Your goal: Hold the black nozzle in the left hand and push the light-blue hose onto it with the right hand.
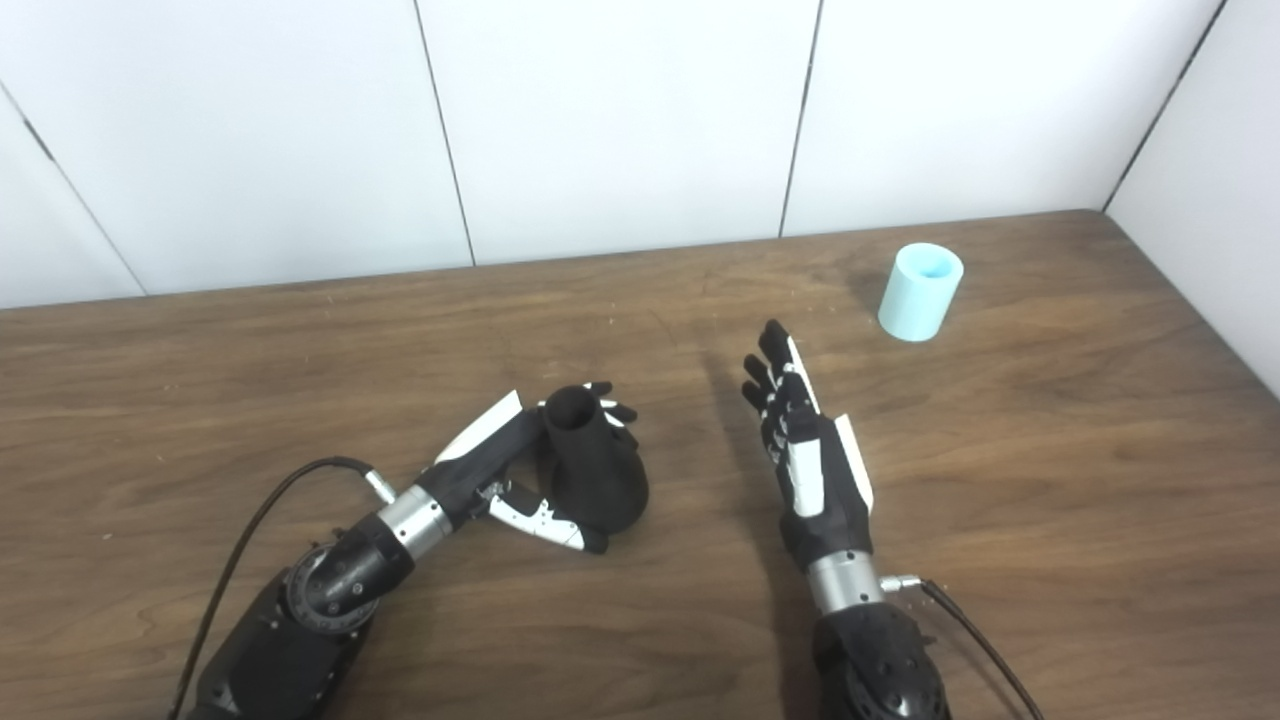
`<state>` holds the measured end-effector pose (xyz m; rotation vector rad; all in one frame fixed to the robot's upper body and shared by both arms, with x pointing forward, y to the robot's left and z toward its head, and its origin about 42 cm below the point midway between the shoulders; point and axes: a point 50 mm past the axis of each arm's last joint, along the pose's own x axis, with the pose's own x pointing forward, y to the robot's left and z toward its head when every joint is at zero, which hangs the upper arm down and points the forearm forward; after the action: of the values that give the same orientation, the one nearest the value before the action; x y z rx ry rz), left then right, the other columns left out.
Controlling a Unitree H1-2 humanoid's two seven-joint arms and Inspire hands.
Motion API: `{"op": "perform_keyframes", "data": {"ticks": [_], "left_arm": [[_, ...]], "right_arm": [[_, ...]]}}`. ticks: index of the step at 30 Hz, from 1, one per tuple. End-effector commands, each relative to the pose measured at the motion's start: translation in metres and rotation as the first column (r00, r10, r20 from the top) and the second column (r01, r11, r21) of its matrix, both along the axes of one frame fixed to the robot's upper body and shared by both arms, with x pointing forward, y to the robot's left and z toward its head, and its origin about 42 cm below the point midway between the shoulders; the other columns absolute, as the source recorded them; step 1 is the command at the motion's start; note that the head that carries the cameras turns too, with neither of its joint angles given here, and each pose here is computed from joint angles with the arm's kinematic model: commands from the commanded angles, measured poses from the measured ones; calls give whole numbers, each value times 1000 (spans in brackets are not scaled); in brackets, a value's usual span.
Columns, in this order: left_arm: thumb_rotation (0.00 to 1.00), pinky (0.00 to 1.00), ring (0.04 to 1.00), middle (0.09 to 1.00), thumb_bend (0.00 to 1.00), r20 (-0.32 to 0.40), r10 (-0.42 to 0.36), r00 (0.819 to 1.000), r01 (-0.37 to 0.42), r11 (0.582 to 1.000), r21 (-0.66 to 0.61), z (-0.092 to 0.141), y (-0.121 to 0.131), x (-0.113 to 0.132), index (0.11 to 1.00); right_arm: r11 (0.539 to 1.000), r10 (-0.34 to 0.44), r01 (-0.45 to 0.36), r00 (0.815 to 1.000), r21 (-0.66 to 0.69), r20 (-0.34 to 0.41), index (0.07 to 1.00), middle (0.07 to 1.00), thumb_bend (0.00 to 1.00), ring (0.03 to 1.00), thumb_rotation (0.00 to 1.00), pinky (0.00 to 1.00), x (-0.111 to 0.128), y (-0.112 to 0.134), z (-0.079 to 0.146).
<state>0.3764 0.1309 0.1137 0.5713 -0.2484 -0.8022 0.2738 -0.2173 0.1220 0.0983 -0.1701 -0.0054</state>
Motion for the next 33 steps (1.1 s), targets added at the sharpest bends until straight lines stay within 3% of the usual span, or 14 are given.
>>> {"op": "perform_keyframes", "data": {"ticks": [1, 24, 33], "left_arm": [[64, 1000, 1000, 831, 521, -358, 200, 912, -75, 940, 334, -102, 59, -58, 479], [65, 1000, 1000, 820, 522, -266, 175, 948, -80, 940, 333, -101, 57, -61, 480], [66, 1000, 996, 817, 522, -217, 154, 964, -54, 912, 406, -97, 55, -61, 480]], "right_arm": [[1000, 12, -12, 1000, 8, 10, 1000, 1000, 737, 976, 1000, 955, -5, 0, -9], [1000, 11, -12, 1000, 7, 7, 1000, 1000, 736, 975, 1000, 956, -5, 1, -8], [1000, 12, -12, 1000, 5, 5, 1000, 1000, 734, 975, 1000, 956, -5, 2, -8]]}}
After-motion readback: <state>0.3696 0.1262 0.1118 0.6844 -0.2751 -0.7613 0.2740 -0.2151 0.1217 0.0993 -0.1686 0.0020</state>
